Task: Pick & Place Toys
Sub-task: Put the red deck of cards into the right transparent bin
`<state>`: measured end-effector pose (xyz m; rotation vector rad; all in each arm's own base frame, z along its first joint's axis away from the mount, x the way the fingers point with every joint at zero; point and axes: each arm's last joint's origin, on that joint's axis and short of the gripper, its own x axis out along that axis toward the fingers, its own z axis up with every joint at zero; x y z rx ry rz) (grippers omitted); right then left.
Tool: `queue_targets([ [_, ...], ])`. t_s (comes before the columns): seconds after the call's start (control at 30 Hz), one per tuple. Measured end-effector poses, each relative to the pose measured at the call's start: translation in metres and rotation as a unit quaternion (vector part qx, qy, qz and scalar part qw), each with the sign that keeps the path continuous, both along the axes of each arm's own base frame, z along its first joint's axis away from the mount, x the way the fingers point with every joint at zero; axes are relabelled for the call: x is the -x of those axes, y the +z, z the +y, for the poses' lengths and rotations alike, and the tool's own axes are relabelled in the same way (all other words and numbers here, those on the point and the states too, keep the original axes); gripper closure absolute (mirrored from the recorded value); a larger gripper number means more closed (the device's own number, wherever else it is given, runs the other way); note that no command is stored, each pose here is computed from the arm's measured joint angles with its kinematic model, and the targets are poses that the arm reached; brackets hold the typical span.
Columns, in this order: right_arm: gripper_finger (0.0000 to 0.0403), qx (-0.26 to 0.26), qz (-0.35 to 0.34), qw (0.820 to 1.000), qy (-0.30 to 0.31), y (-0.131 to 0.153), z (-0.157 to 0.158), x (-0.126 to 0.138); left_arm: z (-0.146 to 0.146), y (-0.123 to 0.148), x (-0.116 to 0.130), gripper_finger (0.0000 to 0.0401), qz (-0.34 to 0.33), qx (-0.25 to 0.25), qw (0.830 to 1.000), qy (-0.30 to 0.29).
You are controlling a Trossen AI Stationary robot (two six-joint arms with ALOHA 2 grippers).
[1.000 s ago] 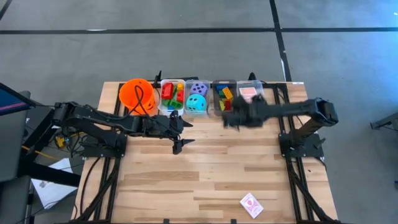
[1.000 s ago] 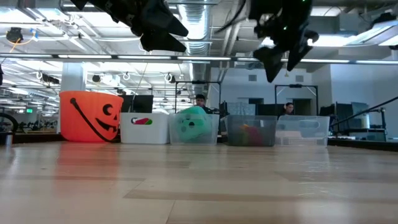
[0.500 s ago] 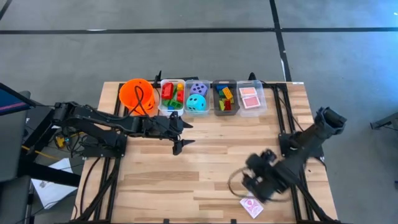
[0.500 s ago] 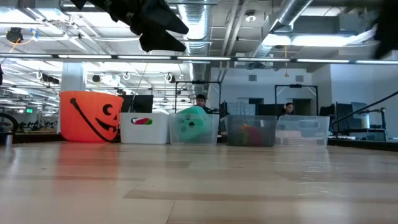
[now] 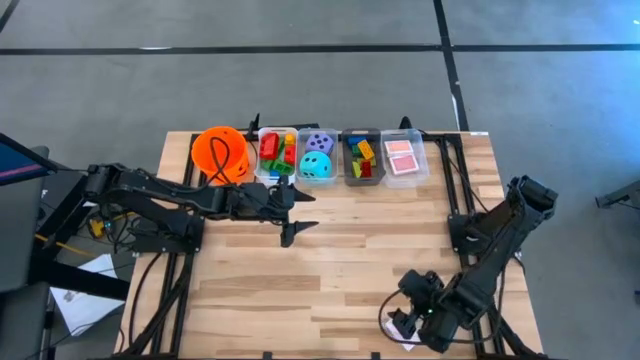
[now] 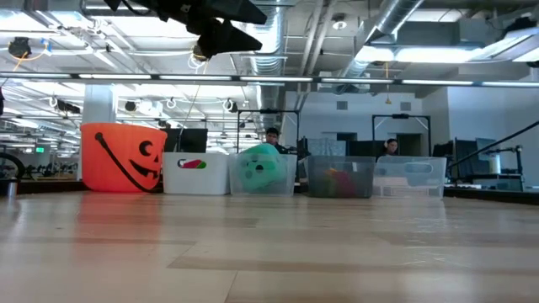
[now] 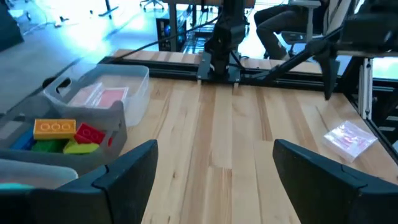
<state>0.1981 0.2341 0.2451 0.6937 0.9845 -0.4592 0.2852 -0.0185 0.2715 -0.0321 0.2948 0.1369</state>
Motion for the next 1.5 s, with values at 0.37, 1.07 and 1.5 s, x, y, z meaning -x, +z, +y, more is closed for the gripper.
queue_targets([
  [0.37, 0.0023, -0.097, 0.198, 0.975, 0.005, -0.065, 0.024, -0.022, 0.0, 0.006, -0.002, 0.0091, -0.025, -0.046, 0.999, -0.013],
  [1.07, 0.0023, -0.152, 0.193, 0.969, 0.019, -0.083, 0.035, -0.039, 0.0, 0.01, -0.002, 0.0091, -0.045, -0.044, 0.998, -0.012],
  [1.5, 0.0023, -0.148, 0.186, 0.971, 0.027, -0.079, 0.027, -0.045, 0.0, 0.01, -0.002, 0.0091, -0.044, -0.044, 0.998, -0.012],
])
